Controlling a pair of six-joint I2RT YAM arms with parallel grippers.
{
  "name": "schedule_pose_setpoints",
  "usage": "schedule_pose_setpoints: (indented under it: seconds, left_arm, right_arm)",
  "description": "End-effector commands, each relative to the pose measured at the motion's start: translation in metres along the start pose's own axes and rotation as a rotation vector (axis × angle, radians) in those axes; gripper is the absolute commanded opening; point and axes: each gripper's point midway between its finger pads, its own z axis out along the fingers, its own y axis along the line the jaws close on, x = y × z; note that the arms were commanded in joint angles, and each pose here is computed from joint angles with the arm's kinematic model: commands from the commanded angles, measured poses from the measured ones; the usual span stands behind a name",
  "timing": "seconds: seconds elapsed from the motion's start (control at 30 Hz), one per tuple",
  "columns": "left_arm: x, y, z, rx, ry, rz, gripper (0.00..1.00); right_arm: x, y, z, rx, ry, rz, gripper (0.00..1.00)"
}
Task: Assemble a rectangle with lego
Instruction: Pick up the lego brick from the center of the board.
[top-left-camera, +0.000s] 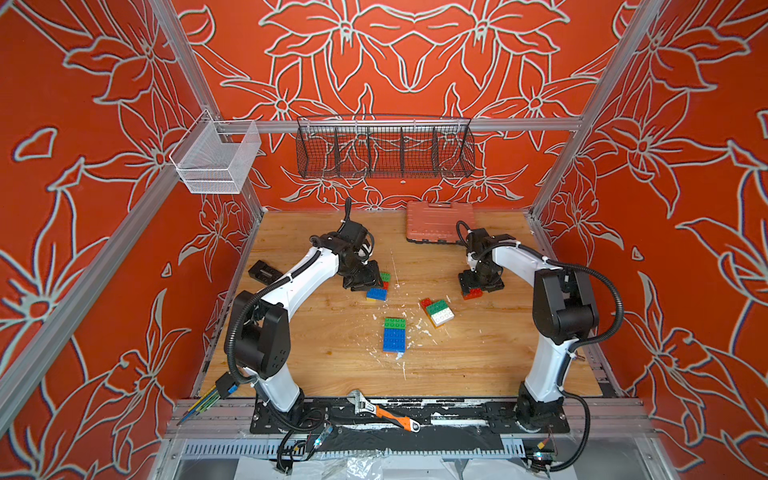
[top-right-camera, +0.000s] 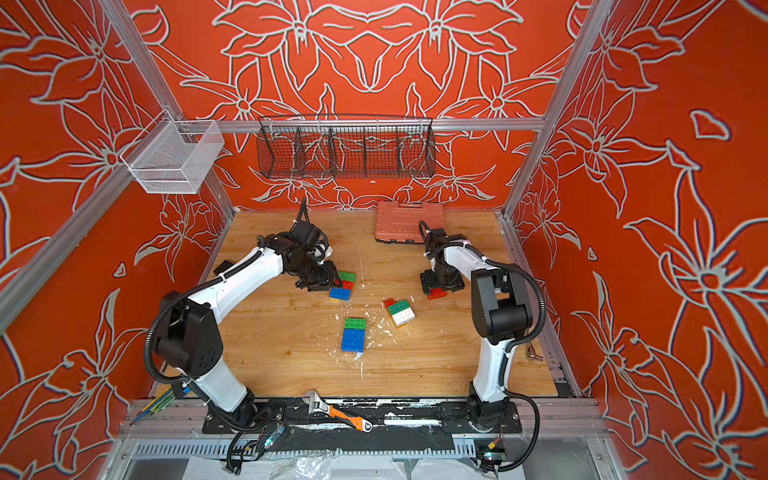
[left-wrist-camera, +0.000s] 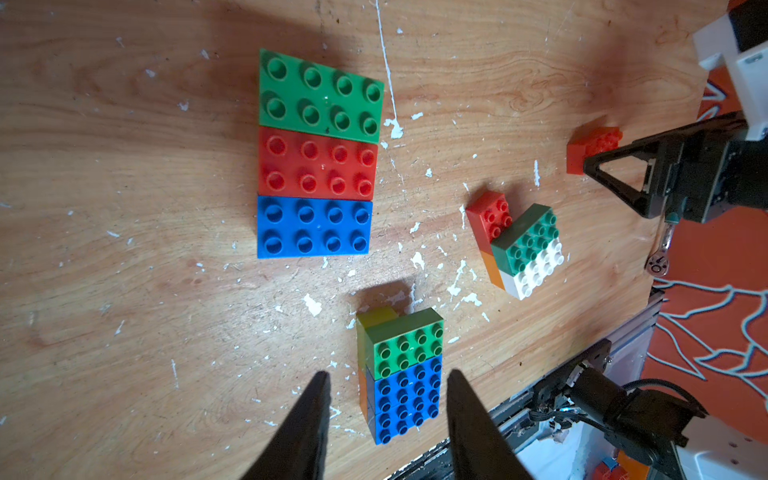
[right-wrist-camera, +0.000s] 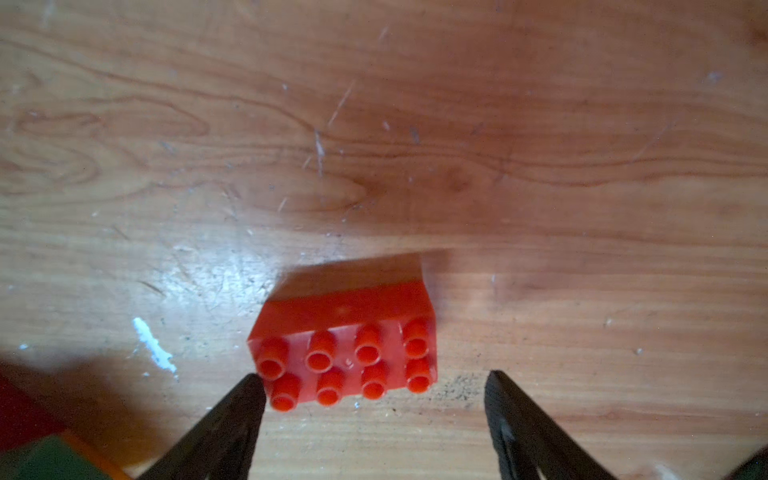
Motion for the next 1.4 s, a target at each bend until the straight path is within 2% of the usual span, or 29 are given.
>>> schedule_pose_setpoints:
  seconds: [0.0, 0.3, 0.5, 0.63, 0.73, 0.97, 1.2, 1.37]
  left_arm:
    - [-0.002, -0.001, 0.001, 0.013, 0.011, 0.003, 0.44]
    - [-0.001, 0.0, 0.003, 0.012, 0.019, 0.0, 0.44]
    - [0.001, 0.002, 0.004, 0.009, 0.024, -0.003, 0.43]
    - [0.003, 0.003, 0.004, 0.008, 0.028, -0.004, 0.43]
    - [0.005, 0.004, 0.004, 0.01, 0.027, -0.006, 0.43]
    - [0.009, 0.006, 0.004, 0.008, 0.024, -0.007, 0.42]
    - [0.012, 0.011, 0.002, 0.018, 0.007, -0.031, 0.42]
    - [0.014, 0.021, -0.004, 0.02, -0.017, -0.059, 0.42]
  right_arm:
    - [-0.007, 0.004, 0.003, -0.02, 0.001, -0.021, 0.84]
    - [-0.01, 0.007, 0.009, -0.034, 0.008, -0.007, 0.77]
    - [-0.009, 0.004, 0.011, -0.014, 0.008, 0.0, 0.67]
    - [-0.01, 0.002, 0.013, -0.003, 0.012, -0.006, 0.66]
    - [-0.012, 0.004, 0.01, -0.01, -0.004, -0.011, 0.58]
    - [-0.016, 0.014, -0.026, -0.028, -0.1, -0.044, 0.56]
    - [-0.013, 0.06, -0.071, -0.112, -0.147, -0.111, 0.56]
    - [-0.005, 0.102, -0.083, -0.15, -0.137, -0.185, 0.56]
